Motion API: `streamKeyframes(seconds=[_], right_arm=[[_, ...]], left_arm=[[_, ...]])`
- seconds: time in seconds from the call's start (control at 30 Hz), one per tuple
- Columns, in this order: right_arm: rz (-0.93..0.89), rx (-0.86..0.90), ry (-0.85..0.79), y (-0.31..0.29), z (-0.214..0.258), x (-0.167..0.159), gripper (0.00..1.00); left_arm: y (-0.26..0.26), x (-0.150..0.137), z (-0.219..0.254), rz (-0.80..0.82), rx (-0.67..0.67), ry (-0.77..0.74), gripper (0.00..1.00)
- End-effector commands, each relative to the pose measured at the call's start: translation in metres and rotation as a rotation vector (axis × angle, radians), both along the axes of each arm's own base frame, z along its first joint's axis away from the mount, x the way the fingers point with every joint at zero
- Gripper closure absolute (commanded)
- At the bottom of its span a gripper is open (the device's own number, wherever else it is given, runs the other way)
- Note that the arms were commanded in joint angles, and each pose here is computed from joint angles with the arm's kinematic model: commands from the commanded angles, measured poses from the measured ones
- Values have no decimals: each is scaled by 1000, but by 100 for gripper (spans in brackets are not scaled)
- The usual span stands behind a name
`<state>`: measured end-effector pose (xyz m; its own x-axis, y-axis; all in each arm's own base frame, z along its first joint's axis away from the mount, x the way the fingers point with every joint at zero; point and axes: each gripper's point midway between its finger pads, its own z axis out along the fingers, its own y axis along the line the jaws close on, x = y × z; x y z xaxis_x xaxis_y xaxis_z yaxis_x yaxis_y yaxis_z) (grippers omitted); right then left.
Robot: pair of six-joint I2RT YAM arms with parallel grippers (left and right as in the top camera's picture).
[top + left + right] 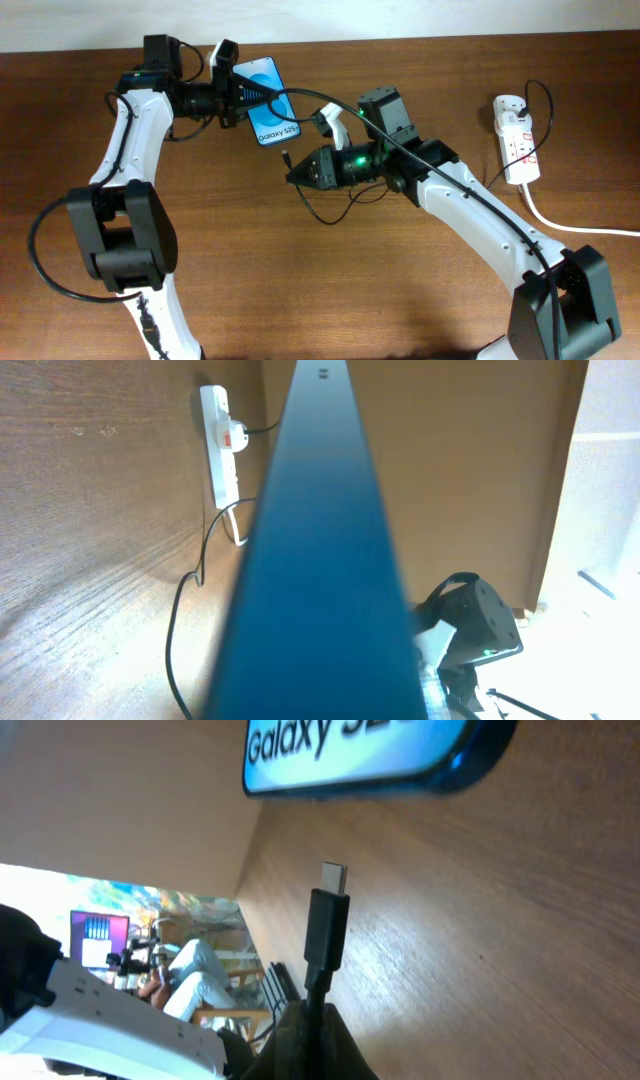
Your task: Plug charger to phone and switch on socket
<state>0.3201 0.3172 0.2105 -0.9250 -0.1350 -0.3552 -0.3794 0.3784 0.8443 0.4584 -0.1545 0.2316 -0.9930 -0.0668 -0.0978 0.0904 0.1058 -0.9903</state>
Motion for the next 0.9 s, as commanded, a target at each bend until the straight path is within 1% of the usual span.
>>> streamKeyframes(seconds=[0.0, 0.3, 0.5, 0.67, 0.87], right_arm=[[-39, 14, 26, 2, 4, 5, 96], [-83, -1, 21, 1, 3, 13, 96], [-82, -1, 20, 1, 3, 13, 96], [-82, 1, 17, 1, 3, 13, 96], [-82, 1, 17, 1, 3, 13, 96]], left_arm=[[2, 0, 3, -8, -24, -20, 100], [2, 1, 1, -3, -12, -19, 100], [-1, 0, 1, -9, -11, -18, 100], [-10, -1, -7, -13, 31, -17, 100], [-12, -2, -7, -17, 31, -17, 100]])
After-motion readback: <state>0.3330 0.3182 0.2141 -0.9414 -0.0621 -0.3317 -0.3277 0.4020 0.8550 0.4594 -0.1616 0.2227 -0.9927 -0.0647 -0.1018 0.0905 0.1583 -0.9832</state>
